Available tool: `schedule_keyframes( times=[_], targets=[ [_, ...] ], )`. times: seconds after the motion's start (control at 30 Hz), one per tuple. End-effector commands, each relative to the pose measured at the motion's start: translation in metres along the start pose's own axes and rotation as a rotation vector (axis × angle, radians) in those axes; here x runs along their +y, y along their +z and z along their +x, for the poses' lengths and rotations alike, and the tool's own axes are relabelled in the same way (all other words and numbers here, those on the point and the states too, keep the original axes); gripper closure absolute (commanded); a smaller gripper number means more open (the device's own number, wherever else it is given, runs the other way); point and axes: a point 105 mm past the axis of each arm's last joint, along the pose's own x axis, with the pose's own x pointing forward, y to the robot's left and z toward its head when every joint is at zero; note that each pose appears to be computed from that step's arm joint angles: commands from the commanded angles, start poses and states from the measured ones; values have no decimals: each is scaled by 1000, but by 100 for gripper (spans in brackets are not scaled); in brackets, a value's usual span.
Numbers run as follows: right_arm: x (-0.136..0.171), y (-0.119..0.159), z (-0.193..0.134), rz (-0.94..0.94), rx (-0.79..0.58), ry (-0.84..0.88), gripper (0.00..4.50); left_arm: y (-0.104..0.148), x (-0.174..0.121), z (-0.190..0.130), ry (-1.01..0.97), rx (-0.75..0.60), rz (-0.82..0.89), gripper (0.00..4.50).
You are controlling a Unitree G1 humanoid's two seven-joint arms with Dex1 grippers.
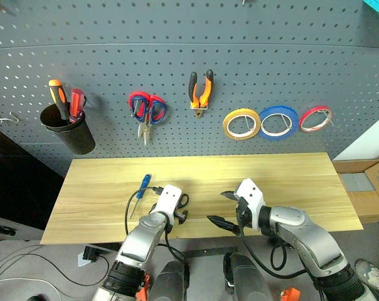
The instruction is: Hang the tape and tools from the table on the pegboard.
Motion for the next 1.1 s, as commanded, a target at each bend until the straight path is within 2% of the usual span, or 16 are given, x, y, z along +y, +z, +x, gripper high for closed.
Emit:
schedule_keyframes(
  times=[0.03,0.17,0.3,0.33,0.4,0.5,0.7,0.8,0.83,1.1],
  targets=[
    [-3,7,-1,-31,-15,-10,0,-39,12,3,81,174,-25,136],
    [-8,5,-2,-35,-6,-21,0,-41,14,1,88,195,-104,278],
    [-15,6,0,-47,-1,-38,0,-42,18,-1,98,192,-111,421],
    [-16,6,0,-48,-3,-39,0,-42,19,-1,99,192,-111,435],
    [-18,8,2,-55,-7,-40,0,-41,21,-1,103,179,-116,435],
    [-17,21,4,-86,-40,-19,0,-20,33,-6,119,38,-88,435],
    [-2,68,4,-139,-173,108,0,36,46,-41,45,-374,45,435],
    [14,107,-5,-186,-309,216,0,46,54,-62,71,-523,74,435],
    [19,118,-6,-213,-338,240,0,54,57,-72,105,-618,75,435],
    [37,162,-2,-337,-438,314,0,93,47,-120,187,-1013,67,435]
  ],
)
